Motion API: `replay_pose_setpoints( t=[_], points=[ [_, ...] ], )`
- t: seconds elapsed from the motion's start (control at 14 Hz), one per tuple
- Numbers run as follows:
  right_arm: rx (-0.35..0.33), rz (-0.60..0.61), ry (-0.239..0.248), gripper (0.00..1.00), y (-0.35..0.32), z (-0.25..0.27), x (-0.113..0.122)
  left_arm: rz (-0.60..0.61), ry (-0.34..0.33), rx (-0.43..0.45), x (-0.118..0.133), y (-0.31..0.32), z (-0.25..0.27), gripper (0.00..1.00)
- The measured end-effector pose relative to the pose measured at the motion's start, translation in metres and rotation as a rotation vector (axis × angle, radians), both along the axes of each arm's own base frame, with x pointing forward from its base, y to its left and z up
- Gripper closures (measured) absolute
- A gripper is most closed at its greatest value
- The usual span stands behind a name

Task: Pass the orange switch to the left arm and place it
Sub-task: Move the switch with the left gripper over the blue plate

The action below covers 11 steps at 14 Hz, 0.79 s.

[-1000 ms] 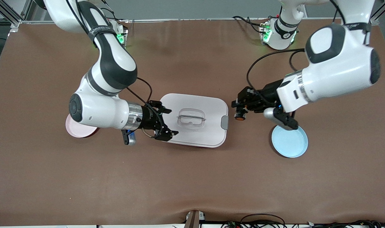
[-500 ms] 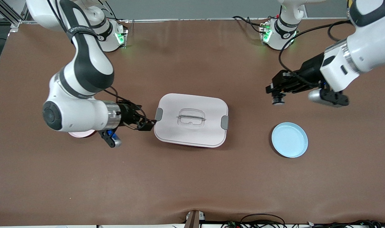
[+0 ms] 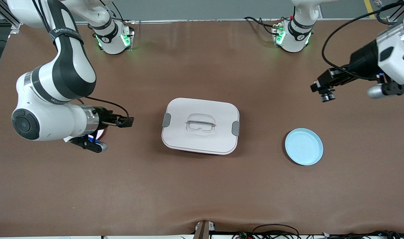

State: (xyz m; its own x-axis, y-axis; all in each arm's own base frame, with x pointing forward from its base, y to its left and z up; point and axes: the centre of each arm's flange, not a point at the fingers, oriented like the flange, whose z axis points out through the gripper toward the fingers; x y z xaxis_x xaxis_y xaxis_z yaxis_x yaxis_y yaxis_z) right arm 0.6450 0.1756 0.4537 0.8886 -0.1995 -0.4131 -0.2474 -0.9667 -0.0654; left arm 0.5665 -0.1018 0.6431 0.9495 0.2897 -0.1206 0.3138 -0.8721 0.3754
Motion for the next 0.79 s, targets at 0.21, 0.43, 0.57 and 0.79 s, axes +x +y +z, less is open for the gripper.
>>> replay_pose_setpoints(
  t=[0.21,0.43,0.57,0.79],
  points=[
    [-0.001,0.160,-0.039,0.00,-0.040,-0.001,0.008,0.227,0.087,0.035,0.012,0.052,-0.017,0.66],
    [0.034,0.197,-0.049,0.00,-0.101,0.006,0.013,0.417,0.184,0.156,0.025,0.080,-0.051,0.66],
    [-0.002,0.215,-0.026,0.00,-0.134,0.009,0.010,0.515,0.235,0.219,0.033,0.082,-0.073,0.66],
    [-0.081,0.239,-0.001,0.00,-0.146,0.009,0.008,0.671,0.261,0.291,0.048,0.091,-0.102,0.66]
  ],
)
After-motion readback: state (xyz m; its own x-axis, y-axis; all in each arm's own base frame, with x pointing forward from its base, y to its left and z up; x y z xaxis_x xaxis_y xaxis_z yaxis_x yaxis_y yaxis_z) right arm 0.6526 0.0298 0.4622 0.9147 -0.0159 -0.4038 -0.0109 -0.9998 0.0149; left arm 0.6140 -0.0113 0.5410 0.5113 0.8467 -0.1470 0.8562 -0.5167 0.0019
